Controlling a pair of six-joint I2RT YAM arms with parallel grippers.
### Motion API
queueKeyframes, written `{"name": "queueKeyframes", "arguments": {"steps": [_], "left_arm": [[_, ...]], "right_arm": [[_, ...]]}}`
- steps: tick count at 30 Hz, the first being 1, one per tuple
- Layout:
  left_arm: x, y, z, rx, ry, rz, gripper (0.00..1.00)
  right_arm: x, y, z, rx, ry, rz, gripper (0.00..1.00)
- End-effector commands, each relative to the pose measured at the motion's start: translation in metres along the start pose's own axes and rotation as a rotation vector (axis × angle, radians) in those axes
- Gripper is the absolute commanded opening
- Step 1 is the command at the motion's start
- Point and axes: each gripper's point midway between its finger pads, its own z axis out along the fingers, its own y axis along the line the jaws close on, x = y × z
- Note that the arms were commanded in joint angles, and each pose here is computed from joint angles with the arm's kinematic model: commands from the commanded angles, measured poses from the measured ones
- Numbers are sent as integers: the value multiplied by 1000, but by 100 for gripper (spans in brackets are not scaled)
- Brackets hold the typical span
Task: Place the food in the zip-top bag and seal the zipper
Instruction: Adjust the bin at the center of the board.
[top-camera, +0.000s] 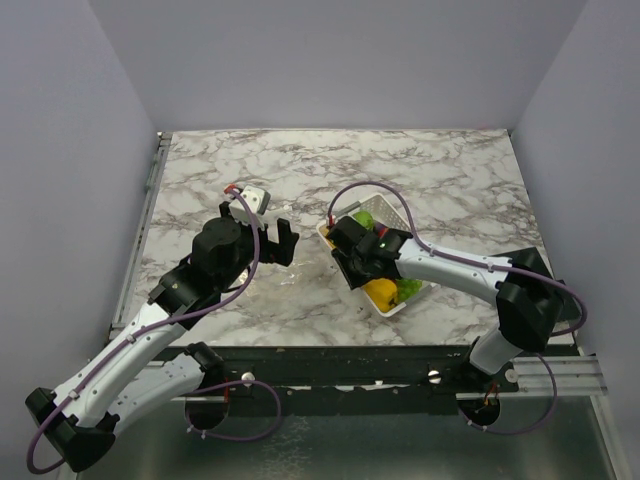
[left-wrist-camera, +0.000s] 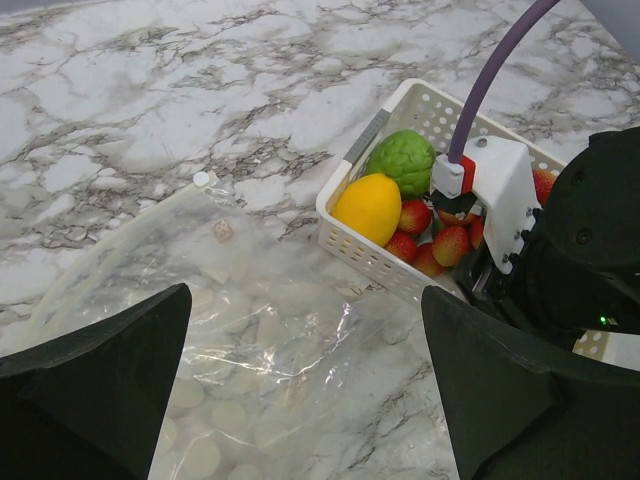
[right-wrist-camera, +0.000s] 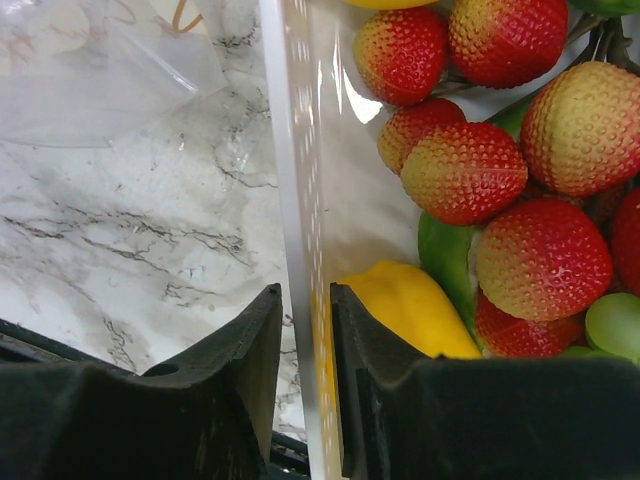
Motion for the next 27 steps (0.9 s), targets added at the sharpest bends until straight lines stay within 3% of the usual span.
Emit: {"name": "queueKeyframes", "arguments": {"steps": [1,12,27], "left_arm": [[3,2,-4,-5,2,5,99],[2,1,-5,1,0,5,99],[2,1,-5,2,-1,3,99]], "right_arm": [[0,-3,7,48,-3,12,30],[-2,-11,8,109,-22,57,1],[-34,-39,-1,297,-159,254,1]]}}
